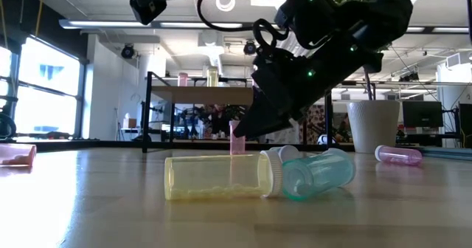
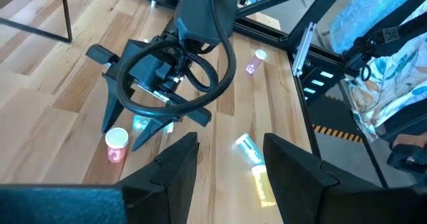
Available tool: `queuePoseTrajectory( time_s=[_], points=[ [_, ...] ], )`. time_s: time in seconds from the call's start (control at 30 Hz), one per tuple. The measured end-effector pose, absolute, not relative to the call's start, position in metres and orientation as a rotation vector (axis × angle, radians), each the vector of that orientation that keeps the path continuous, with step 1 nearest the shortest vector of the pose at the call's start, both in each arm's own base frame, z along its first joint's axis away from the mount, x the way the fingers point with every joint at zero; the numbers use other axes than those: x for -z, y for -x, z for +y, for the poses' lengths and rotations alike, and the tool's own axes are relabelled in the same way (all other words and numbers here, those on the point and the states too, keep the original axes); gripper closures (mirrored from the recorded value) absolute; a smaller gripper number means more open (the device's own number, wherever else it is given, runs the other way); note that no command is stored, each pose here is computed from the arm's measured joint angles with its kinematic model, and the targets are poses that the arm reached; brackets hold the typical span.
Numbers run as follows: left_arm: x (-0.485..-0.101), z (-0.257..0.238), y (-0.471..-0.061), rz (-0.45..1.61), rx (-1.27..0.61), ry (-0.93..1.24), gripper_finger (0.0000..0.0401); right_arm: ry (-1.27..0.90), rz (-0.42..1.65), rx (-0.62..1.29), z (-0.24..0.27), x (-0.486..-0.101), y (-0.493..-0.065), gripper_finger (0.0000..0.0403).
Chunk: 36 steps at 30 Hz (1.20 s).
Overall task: Pick and place medicine bottles onto shelf by color
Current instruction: Put the right pink pill bottle on the shelf aligned with the other pink pill bottle
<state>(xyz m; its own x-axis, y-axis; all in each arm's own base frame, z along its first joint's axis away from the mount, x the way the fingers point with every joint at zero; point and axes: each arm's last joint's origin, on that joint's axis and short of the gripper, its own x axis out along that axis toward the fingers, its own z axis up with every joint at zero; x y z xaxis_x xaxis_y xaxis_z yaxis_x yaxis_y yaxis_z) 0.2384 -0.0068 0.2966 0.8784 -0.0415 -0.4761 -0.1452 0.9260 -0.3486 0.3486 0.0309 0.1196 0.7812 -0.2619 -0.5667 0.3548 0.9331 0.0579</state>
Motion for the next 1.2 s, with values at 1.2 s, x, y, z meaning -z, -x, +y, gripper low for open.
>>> queuePoseTrajectory(
  time_s=[1.2],
  points=[
    [-0.2962, -0.0065, -0.2382, 0.501, -0.060, 0.382, 0.0240, -0.211, 0.597, 0.267, 0.0242, -0.1108, -0.3531, 0.0288]
  ],
)
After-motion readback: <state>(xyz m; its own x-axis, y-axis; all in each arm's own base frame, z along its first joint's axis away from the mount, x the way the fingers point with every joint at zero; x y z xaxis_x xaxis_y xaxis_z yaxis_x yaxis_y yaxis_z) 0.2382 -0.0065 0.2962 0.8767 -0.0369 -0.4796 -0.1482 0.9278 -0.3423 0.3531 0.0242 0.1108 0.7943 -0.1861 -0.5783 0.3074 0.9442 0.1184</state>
